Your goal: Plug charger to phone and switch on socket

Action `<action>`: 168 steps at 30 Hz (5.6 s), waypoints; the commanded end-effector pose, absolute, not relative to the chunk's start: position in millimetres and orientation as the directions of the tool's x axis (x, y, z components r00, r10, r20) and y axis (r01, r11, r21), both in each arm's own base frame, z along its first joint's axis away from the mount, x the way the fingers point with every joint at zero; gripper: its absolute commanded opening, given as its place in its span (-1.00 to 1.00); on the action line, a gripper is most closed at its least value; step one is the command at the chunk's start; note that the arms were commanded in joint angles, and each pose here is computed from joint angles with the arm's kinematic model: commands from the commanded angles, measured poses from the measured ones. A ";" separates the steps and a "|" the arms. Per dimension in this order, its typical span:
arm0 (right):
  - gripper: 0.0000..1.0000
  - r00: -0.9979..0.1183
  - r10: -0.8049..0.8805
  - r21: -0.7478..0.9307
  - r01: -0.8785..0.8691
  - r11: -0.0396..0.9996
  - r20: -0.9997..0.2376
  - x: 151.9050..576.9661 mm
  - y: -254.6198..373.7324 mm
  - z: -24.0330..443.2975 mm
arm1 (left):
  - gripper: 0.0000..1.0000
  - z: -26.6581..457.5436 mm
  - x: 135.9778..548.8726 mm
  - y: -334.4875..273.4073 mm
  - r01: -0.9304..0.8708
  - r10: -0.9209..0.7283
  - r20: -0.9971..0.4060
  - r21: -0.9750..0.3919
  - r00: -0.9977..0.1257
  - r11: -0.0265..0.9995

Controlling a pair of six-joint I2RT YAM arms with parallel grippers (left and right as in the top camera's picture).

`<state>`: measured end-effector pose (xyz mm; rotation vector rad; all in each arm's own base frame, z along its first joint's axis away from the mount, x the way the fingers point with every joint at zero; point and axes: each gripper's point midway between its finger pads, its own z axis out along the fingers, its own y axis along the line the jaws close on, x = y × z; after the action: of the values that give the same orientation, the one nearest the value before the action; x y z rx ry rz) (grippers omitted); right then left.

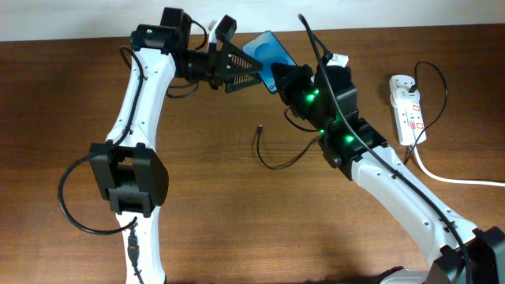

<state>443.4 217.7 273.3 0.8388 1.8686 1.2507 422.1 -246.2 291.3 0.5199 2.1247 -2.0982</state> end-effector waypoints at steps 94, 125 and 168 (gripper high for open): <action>0.97 -0.538 0.839 0.988 0.061 0.143 -0.088 471.7 192.3 299.3 | -1.00 316.6 546.7 -213.5 -0.013 -0.300 -0.051 -0.978 -0.953 0.207; 0.97 -0.818 0.496 0.575 0.265 0.774 -0.291 395.0 134.5 140.0 | -1.00 283.6 410.1 -194.4 0.128 0.089 -0.118 -0.983 -0.989 0.128; 0.74 -0.827 0.493 0.562 0.280 0.778 -0.270 389.2 133.8 135.8 | -1.00 200.4 450.2 -186.1 -0.453 -0.256 0.375 -0.761 -0.891 0.465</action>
<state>387.3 138.2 137.0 0.5789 2.5679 0.7434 448.5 -196.6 198.5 -0.9122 2.8696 -1.7540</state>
